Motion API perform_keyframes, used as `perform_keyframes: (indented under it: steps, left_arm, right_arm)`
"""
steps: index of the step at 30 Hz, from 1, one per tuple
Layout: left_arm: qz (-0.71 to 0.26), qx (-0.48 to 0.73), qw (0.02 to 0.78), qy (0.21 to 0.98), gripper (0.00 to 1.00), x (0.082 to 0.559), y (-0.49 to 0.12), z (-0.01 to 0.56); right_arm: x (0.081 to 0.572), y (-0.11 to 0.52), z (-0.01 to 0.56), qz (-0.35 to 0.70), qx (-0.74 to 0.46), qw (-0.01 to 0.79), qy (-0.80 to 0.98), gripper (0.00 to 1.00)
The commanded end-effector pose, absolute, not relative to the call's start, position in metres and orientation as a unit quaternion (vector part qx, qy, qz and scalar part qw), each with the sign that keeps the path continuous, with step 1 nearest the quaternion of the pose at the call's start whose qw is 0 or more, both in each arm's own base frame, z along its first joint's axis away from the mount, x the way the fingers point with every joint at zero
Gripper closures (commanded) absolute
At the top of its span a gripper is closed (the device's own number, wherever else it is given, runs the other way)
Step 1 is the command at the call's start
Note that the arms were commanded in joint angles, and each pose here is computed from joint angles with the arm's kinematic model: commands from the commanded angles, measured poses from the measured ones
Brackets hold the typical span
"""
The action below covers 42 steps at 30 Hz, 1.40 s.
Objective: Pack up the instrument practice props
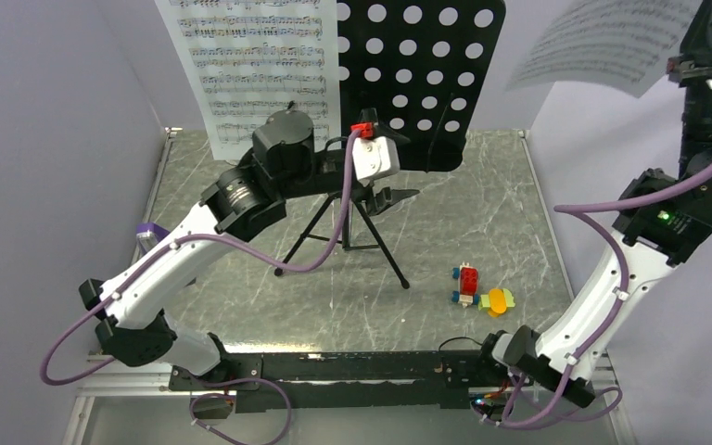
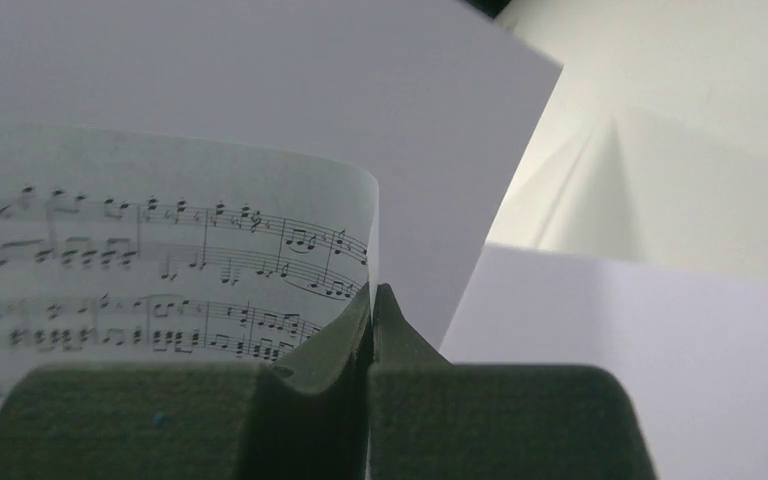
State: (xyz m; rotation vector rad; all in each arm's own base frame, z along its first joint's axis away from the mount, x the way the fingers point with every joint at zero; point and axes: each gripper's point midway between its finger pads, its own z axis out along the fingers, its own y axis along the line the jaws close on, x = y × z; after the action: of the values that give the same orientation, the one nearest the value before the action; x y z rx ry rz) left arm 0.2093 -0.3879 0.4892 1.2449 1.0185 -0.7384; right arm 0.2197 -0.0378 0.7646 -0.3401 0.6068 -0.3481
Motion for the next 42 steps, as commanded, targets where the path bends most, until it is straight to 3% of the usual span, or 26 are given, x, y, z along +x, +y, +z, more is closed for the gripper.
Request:
perform_keyframes:
  steps: [1, 10, 14, 16, 21, 25, 31, 33, 37, 42]
  left_arm:
    - [-0.263, 0.559, 0.666, 0.418, 0.16, 0.198, -0.347, 0.506]
    - [-0.15, 0.566, 0.715, 0.383, 0.14, 0.2, -0.302, 0.5]
    - [-0.121, 0.643, 0.675, 0.341, 0.09, 0.18, -0.289, 0.454]
    - [-0.104, 0.66, 0.665, 0.334, 0.01, 0.175, -0.279, 0.43]
    - [-0.069, 0.652, 0.677, 0.335, 0.01, 0.17, -0.253, 0.388]
    - [-0.074, 0.636, 0.656, 0.4, 0.01, 0.177, -0.242, 0.346]
    - [-0.121, 0.627, 0.513, 0.574, 0.01, 0.2, -0.244, 0.256]
    - [-0.146, 0.586, 0.497, 0.624, 0.01, 0.223, -0.237, 0.246]
    - [-0.191, 0.561, 0.453, 0.666, 0.01, 0.248, -0.226, 0.23]
    - [-0.187, 0.53, 0.433, 0.705, 0.01, 0.255, -0.209, 0.211]
  right_arm:
    - [0.252, -0.053, 0.703, -0.171, -0.175, 0.89, 0.385, 1.0]
    - [0.275, -0.044, 0.57, -0.102, -0.208, 0.823, 0.519, 1.0]
    - [0.291, -0.044, 0.504, -0.036, -0.205, 0.786, 0.583, 1.0]
    - [0.296, -0.041, 0.475, -0.001, -0.206, 0.768, 0.606, 1.0]
    - [0.304, -0.031, 0.416, 0.078, -0.193, 0.731, 0.651, 1.0]
    - [0.311, -0.017, 0.385, 0.105, -0.21, 0.699, 0.675, 1.0]
    - [0.325, 0.012, 0.351, 0.161, -0.248, 0.643, 0.707, 1.0]
    - [0.332, 0.015, 0.355, 0.17, -0.244, 0.63, 0.717, 1.0]
    - [0.344, 0.004, 0.365, 0.19, -0.184, 0.584, 0.767, 1.0]
    - [0.351, 0.003, 0.344, 0.202, -0.198, 0.55, 0.786, 1.0]
